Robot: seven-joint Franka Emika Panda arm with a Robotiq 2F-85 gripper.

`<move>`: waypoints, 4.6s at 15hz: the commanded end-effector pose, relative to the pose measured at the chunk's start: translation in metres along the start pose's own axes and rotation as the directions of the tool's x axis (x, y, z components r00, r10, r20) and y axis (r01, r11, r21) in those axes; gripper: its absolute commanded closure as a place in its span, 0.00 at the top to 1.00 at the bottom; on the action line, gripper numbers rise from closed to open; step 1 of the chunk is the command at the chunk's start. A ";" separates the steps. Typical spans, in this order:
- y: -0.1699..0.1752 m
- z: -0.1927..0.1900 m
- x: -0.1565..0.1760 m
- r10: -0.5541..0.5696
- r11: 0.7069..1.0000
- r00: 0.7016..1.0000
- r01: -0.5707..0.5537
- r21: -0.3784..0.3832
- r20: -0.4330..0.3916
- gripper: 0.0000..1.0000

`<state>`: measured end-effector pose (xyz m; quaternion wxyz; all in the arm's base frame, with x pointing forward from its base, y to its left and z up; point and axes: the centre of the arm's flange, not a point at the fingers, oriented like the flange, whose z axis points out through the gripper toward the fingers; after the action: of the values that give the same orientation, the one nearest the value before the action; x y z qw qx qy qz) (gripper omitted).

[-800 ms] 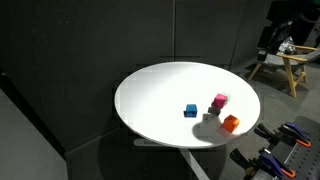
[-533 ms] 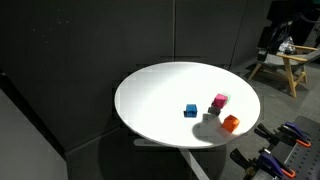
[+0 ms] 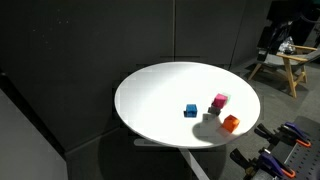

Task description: Put the pink block on the orange block

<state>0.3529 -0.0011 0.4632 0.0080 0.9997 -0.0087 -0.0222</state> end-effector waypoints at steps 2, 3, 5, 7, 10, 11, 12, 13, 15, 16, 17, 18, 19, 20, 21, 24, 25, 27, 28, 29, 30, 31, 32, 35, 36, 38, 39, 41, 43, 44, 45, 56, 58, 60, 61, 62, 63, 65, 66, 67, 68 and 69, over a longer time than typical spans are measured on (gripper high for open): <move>0.000 0.000 0.000 0.000 1.000 1.000 0.000 0.000 0.000 1.00; 0.000 0.000 0.000 0.000 1.000 1.000 0.000 0.000 0.000 1.00; 0.000 0.000 0.000 0.000 1.000 1.000 0.000 0.000 0.000 1.00; -0.002 0.001 0.003 0.000 1.000 1.000 0.000 0.000 -0.011 1.00; -0.008 0.003 0.013 -0.015 1.000 1.000 0.016 0.004 -0.023 1.00; -0.010 0.004 0.017 -0.021 1.000 0.999 0.021 0.004 -0.033 1.00; -0.012 0.005 0.021 -0.027 1.000 0.999 0.028 0.005 -0.043 1.00; -0.014 0.006 0.025 -0.035 0.999 0.998 0.036 0.007 -0.054 1.00; -0.018 0.008 0.034 -0.047 0.999 0.996 0.048 0.008 -0.075 1.00; -0.019 0.010 0.040 -0.051 0.999 0.995 0.051 0.005 -0.083 1.00; -0.020 0.012 0.045 -0.055 0.998 0.994 0.055 0.004 -0.090 1.00; -0.019 0.014 0.051 -0.056 0.998 0.994 0.056 0.000 -0.097 1.00; -0.017 0.017 0.059 -0.062 0.998 0.993 0.062 -0.001 -0.096 1.00; -0.015 0.019 0.064 -0.066 0.998 0.993 0.066 -0.003 -0.099 1.00; -0.012 0.022 0.071 -0.079 0.997 0.992 0.079 -0.004 -0.096 1.00; -0.005 0.030 0.088 -0.125 0.992 0.987 0.125 -0.007 -0.103 1.00; -0.002 0.033 0.095 -0.134 0.991 0.985 0.134 -0.009 -0.106 1.00; 0.005 0.042 0.109 -0.137 0.991 0.984 0.136 -0.012 -0.117 1.00; 0.008 0.048 0.115 -0.133 0.991 0.983 0.132 -0.013 -0.123 1.00; 0.011 0.054 0.122 -0.114 0.994 0.986 0.113 -0.010 -0.123 1.00; 0.014 0.061 0.128 -0.089 0.996 0.989 0.089 -0.007 -0.121 1.00; 0.015 0.069 0.132 -0.069 0.998 0.990 0.070 -0.001 -0.119 1.00; 0.017 0.076 0.137 -0.051 0.999 0.992 0.052 0.002 -0.117 1.00; 0.021 0.093 0.144 0.028 1.000 0.991 -0.028 0.003 -0.134 1.00; 0.021 0.097 0.145 0.052 0.999 0.988 -0.052 0.003 -0.145 1.00; 0.022 0.105 0.145 0.102 0.995 0.982 -0.102 0.006 -0.157 1.00; 0.022 0.108 0.145 0.121 0.993 0.978 -0.121 0.006 -0.168 1.00; 0.023 0.115 0.144 0.117 0.993 0.979 -0.119 0.001 -0.164 1.00; 0.024 0.122 0.144 0.091 0.996 0.985 -0.094 -0.012 -0.149 1.00; 0.024 0.126 0.145 0.079 0.996 0.988 -0.082 -0.017 -0.134 1.00; 0.025 0.130 0.145 0.070 0.997 0.990 -0.073 -0.023 -0.121 1.00; 0.021 0.159 0.143 0.055 0.998 0.997 -0.057 -0.031 -0.056 1.00; 0.021 0.159 0.143 0.055 0.998 0.997 -0.056 -0.031 -0.056 1.00; 0.021 0.159 0.143 0.055 0.998 0.997 -0.056 -0.031 -0.056 1.00; 0.022 0.159 0.140 0.045 0.998 0.997 -0.047 -0.031 -0.056 1.00; 0.022 0.161 0.137 0.033 0.999 0.998 -0.035 -0.032 -0.059 1.00; 0.022 0.164 0.134 0.020 0.999 0.998 -0.022 -0.038 -0.062 1.00; 0.023 0.171 0.129 0.000 0.999 0.998 -0.002 -0.046 -0.060 1.00; 0.024 0.174 0.128 -0.011 0.999 0.998 0.008 -0.047 -0.059 1.00; 0.025 0.177 0.126 -0.018 0.999 0.998 0.015 -0.050 -0.058 1.00; 0.026 0.180 0.125 -0.025 0.998 0.998 0.022 -0.054 -0.059 1.00; 0.026 0.184 0.125 -0.035 0.998 0.998 0.032 -0.056 -0.061 1.00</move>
<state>0.4748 -0.0258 0.2811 0.0280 0.9995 -0.0116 -0.0008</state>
